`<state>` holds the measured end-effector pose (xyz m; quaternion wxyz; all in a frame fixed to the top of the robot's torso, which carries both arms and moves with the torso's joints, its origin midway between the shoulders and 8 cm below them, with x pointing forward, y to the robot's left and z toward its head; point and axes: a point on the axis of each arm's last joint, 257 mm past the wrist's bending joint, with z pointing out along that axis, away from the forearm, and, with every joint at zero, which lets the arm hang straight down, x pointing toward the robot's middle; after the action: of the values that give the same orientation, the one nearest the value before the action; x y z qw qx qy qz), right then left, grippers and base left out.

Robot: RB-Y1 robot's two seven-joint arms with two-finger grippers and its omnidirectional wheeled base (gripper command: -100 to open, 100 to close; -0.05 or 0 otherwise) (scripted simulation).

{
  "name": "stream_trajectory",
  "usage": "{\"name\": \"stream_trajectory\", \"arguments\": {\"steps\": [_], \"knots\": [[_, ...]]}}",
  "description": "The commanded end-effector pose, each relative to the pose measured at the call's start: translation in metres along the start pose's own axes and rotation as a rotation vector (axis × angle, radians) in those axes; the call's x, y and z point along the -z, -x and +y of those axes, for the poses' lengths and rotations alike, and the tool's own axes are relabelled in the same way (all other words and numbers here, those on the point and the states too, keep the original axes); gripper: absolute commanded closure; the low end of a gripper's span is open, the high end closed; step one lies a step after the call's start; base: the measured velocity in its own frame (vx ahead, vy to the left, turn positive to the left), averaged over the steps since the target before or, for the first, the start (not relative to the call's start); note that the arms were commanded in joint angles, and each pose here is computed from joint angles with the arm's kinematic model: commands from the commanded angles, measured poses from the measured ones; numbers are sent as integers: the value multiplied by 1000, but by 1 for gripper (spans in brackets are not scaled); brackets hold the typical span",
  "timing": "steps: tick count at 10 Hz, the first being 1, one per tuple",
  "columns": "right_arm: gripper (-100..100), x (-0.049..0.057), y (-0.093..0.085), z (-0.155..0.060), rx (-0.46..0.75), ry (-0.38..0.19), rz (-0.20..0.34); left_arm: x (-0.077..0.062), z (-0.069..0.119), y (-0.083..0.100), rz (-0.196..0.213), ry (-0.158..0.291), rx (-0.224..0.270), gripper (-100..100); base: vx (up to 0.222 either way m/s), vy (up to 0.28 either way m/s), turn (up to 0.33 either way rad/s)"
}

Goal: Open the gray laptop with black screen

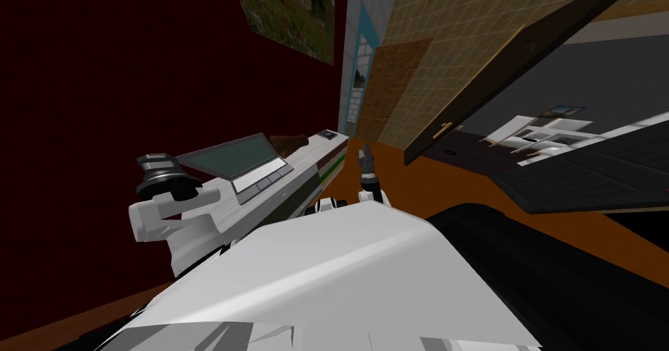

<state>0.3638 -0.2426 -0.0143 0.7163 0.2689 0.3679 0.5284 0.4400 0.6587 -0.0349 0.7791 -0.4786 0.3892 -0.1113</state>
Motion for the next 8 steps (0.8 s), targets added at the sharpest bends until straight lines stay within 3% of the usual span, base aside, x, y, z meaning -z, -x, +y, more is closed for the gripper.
{"name": "stream_trajectory", "arguments": {"steps": [1, 2, 4, 5, 7, 8], "knots": [[0, 0, 0, 0, 0, 0, 0, 5, -5, -4, 13, -46, 1, 100, 24, -35, 22], [0, 0, 0, 0, 0, 0, 0, 12, 4, -6, 9, -45, 5, 100, 55, -46, 157], [0, 0, 0, 0, 0, 0, 0, 13, -8, -9, 20, -93, 5, 100, 36, -43, 71], [0, 0, 0, 0, 0, 0, 0, 22, 1, -11, 18, -90, 7, 100, 52, -30, 162], [0, 0, 0, 0, 0, 0, 0, 23, -11, -14, 30, -140, 7, 100, 39, -38, 71], [0, 0, 0, 0, 0, 0, 0, 32, -1, -17, 31, -135, 9, 100, 44, -53, 148]]}}
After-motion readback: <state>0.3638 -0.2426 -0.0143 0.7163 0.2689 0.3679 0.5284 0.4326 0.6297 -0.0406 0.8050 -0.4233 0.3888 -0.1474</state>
